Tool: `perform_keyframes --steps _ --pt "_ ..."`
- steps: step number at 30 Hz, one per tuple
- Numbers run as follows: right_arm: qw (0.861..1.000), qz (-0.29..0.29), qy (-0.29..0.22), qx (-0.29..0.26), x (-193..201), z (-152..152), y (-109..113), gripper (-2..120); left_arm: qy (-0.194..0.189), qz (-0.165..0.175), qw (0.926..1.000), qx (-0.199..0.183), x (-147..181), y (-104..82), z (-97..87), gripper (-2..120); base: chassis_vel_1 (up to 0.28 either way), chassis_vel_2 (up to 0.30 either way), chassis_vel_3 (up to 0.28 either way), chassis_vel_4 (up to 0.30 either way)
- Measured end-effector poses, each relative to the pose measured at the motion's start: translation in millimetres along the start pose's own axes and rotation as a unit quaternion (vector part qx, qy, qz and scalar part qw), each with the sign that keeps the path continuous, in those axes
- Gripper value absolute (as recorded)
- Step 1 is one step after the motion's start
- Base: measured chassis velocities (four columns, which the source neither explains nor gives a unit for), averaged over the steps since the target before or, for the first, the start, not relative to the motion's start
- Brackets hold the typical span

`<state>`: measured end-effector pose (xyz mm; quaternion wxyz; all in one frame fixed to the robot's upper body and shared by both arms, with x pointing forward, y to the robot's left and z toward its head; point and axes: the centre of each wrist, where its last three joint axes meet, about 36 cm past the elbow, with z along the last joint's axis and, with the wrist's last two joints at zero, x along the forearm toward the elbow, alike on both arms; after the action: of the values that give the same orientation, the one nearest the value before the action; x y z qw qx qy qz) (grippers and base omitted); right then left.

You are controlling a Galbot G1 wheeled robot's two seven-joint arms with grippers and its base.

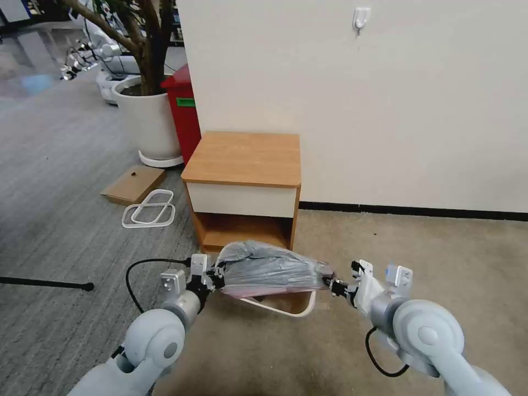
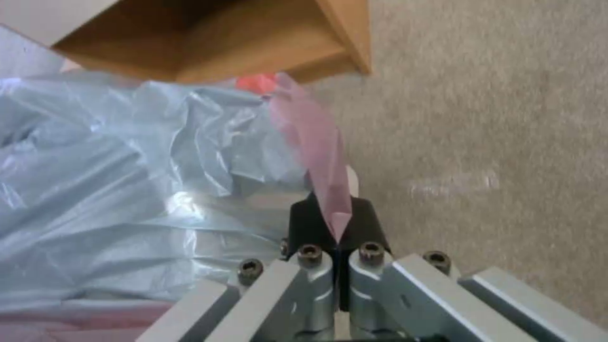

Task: Pick up the garbage bag from the table and place it over the trash can.

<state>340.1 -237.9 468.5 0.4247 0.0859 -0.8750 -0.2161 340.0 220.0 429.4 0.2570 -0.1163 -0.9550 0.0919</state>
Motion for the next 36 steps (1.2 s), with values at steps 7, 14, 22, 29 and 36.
perform_keyframes --steps 7,14,22,29,36 --pt "1.000 0.009 0.015 0.000 -7 5 0 7 0.000 -0.001 1.0000 0.006 -1 -1.1 2.5 0 0.000 0.000 0.000 0.000" --pt "1.000 0.003 0.019 0.006 -4 8 5 27 -0.004 -0.004 0.9999 0.009 -3 -0.4 2.1 0 0.000 0.000 0.000 0.000" --pt "1.000 -0.001 0.024 0.009 1 13 7 41 -0.002 -0.008 0.9999 0.008 -6 1.3 5.4 0 0.000 0.000 0.000 0.000" --pt "0.998 0.028 0.026 0.040 -14 22 3 52 -0.004 -0.006 0.9999 0.012 -7 -1.0 5.6 0 0.000 0.000 0.000 0.000" --pt "0.998 0.042 0.022 0.049 -24 19 -1 76 0.000 -0.001 0.9999 0.012 -2 -0.1 8.7 0 0.000 0.000 0.000 0.000"
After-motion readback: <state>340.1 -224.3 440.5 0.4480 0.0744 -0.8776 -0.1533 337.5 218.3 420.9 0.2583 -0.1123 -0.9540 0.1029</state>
